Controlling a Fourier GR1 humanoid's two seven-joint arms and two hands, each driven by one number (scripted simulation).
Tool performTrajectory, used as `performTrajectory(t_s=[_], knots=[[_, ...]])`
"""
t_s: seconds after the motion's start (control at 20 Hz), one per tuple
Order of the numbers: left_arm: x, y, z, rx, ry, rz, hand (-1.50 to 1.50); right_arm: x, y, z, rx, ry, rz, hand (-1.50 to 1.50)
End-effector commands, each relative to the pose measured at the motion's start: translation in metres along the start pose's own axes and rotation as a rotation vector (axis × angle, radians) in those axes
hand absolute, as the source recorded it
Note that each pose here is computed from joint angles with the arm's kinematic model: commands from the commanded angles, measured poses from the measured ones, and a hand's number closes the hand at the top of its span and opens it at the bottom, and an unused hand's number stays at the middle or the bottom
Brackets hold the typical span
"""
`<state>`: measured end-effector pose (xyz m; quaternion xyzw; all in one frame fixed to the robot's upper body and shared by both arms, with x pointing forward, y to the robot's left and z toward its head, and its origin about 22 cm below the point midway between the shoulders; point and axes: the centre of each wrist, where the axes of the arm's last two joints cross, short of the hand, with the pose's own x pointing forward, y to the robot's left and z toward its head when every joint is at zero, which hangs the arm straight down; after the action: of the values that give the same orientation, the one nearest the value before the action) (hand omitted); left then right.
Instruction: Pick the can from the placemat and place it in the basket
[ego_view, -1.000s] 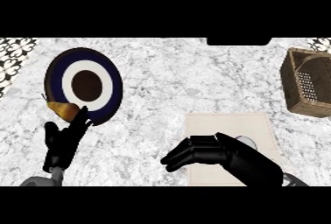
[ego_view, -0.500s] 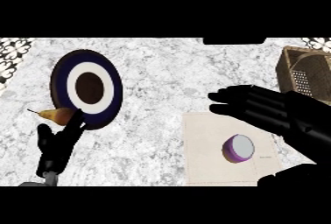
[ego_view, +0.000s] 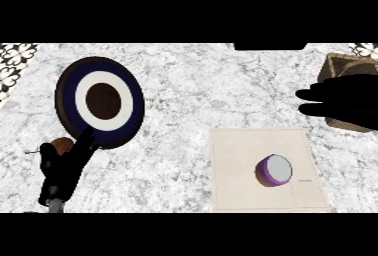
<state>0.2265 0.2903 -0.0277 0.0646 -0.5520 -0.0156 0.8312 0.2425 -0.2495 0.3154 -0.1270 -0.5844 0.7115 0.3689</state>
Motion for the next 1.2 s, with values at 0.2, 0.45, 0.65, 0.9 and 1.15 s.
performTrajectory(t_s=[0.2,0.45,0.65,0.9,1.15], knots=[[-0.030,0.004,0.012,0.003,0.138,-0.013,0.00,-0.009,-0.033,0.021,0.137,0.052,0.057,-1.50],[-0.032,-0.003,0.022,-0.003,0.171,-0.006,0.00,-0.024,-0.024,0.027,0.139,0.033,0.008,-1.50],[-0.044,-0.001,0.016,0.017,0.148,-0.001,0.00,-0.027,-0.008,0.013,0.118,0.025,-0.020,-1.50],[-0.032,0.012,0.016,0.025,0.151,-0.011,0.00,-0.016,0.034,-0.005,0.107,-0.020,-0.040,-1.50],[-0.045,-0.003,0.014,0.008,0.170,-0.019,0.00,-0.019,0.045,-0.020,0.122,-0.021,-0.049,-1.50]])
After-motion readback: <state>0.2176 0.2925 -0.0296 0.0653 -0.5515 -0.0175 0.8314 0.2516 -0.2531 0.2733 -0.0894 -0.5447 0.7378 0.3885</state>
